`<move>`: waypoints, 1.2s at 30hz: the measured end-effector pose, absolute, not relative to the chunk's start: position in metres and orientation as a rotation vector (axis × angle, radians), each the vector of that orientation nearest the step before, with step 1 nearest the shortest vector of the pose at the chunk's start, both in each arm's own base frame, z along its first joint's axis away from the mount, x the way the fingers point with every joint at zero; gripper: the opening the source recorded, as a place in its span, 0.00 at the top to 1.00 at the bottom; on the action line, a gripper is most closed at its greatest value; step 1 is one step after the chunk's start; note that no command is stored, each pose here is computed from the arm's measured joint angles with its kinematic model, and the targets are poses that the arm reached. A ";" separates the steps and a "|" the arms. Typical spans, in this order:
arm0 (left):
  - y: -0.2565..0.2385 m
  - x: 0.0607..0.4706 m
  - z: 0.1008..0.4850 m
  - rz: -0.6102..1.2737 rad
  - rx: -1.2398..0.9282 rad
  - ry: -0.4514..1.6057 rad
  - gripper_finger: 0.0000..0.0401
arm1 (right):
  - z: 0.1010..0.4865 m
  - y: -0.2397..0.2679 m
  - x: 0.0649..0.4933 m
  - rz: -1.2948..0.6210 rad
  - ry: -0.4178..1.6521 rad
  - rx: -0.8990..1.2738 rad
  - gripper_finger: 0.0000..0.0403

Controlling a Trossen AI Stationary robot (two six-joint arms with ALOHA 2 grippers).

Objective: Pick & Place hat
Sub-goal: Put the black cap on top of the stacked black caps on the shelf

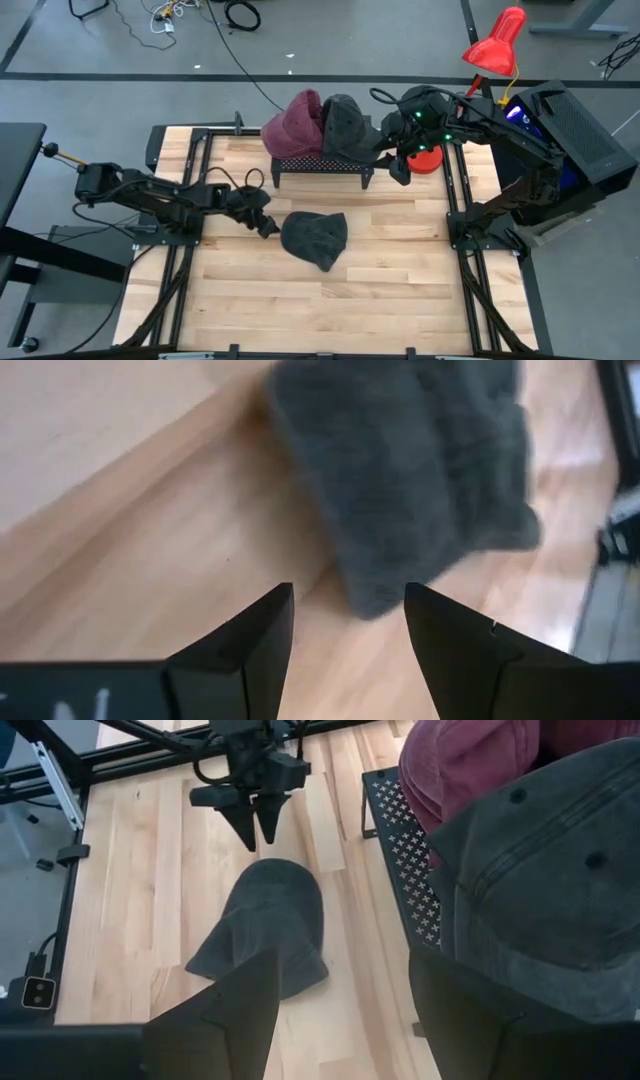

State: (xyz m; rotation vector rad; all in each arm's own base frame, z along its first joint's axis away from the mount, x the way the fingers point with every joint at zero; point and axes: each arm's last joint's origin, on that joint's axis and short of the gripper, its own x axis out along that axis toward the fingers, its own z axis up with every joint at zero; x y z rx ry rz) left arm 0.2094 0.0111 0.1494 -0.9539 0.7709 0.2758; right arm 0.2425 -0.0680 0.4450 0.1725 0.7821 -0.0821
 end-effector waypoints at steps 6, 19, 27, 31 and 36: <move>0.012 0.204 0.140 0.318 -1.011 0.682 0.50 | 0.445 -0.068 0.243 -0.078 0.781 0.161 0.45; 0.014 0.209 0.132 0.377 -1.027 0.673 0.50 | 0.447 -0.069 0.245 -0.068 0.752 0.125 0.45; 0.014 0.212 0.136 0.359 -1.056 0.622 0.50 | 0.449 -0.069 0.246 -0.063 0.727 0.101 0.45; 0.014 0.212 0.136 0.365 -1.071 0.620 0.50 | 0.449 -0.069 0.246 -0.062 0.727 0.099 0.45; 0.014 0.213 0.133 0.371 -1.079 0.635 0.50 | 0.450 -0.069 0.247 -0.061 0.720 0.094 0.45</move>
